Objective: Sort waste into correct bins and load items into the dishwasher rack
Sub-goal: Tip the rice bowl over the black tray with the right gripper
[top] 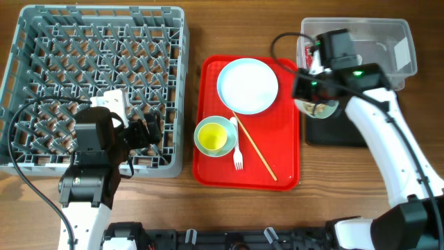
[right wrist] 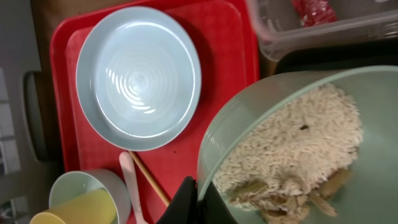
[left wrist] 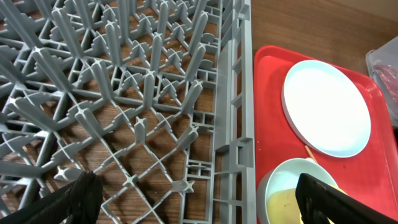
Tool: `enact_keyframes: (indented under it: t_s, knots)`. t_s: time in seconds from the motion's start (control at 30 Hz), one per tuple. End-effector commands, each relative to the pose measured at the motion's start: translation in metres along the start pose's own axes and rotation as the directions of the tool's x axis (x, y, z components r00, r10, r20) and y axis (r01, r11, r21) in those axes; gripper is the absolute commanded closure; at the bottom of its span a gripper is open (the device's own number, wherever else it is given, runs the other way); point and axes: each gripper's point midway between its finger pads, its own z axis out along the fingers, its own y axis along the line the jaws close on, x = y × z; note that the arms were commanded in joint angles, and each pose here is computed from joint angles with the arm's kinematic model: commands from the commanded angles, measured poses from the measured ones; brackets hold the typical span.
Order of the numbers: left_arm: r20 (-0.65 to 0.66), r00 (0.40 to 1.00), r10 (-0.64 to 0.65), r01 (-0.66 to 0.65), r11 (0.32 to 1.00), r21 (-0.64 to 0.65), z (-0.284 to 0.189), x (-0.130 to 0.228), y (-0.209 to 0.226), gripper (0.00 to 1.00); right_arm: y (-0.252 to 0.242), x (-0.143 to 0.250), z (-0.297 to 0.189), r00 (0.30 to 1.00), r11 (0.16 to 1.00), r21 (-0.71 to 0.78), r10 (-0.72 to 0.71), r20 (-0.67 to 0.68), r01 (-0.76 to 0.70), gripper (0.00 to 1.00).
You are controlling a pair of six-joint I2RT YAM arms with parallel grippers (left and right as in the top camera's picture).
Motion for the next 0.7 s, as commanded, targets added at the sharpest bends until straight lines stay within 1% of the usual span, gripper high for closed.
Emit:
enact_keyframes:
  t_s: [0.0, 0.1, 0.17, 0.3, 0.37, 0.5, 0.57, 0.6, 0.67]
  knots:
    - [0.02, 1.0, -0.005, 0.005, 1.0, -0.004, -0.003, -0.008, 0.0, 0.0, -0.014, -0.011, -0.005, 0.999, 0.981, -0.191, 0.017, -0.028, -0.022, 0.96]
    - [0.02, 1.0, -0.005, 0.005, 1.0, -0.004, -0.003, -0.008, 0.0, 0.0, -0.033, -0.014, -0.003, 0.996, 0.95, -0.303, 0.066, -0.056, -0.08, 0.96]
    - [0.02, 1.0, -0.005, 0.005, 1.0, -0.004, -0.003, -0.008, 0.0, 0.0, -0.045, -0.012, 0.002, 0.991, 0.915, -0.382, 0.105, -0.079, -0.128, 0.96]
    - [0.02, 1.0, -0.005, 0.005, 1.0, -0.004, -0.003, -0.008, 0.0, 0.0, -0.065, -0.004, 0.014, 0.969, 0.837, -0.489, 0.198, -0.144, -0.244, 0.96]
    - [0.02, 1.0, -0.004, 0.004, 1.0, -0.004, -0.003, -0.008, 0.0, 0.0, -0.067, -0.004, 0.016, 0.959, 0.755, -0.591, 0.228, -0.17, -0.285, 0.96]
    - [0.02, 1.0, -0.005, 0.005, 1.0, -0.004, -0.003, -0.008, 0.0, 0.0, -0.078, -0.006, 0.019, 0.925, 0.621, -0.69, 0.304, -0.226, -0.373, 0.96]
    - [0.02, 1.0, -0.005, 0.005, 1.0, -0.004, -0.003, -0.008, 0.0, 0.0, -0.086, -0.011, 0.017, 0.908, 0.538, -0.74, 0.339, -0.248, -0.403, 0.96]
    - [0.02, 1.0, -0.005, 0.005, 1.0, -0.004, -0.003, -0.008, 0.0, 0.0, -0.092, -0.015, 0.014, 0.895, 0.472, -0.777, 0.362, -0.26, -0.416, 0.96]
    - [0.02, 1.0, -0.005, 0.005, 1.0, -0.004, -0.003, -0.008, 0.0, 0.0, -0.1, -0.018, 0.012, 0.872, 0.401, -0.799, 0.393, -0.292, -0.448, 0.96]
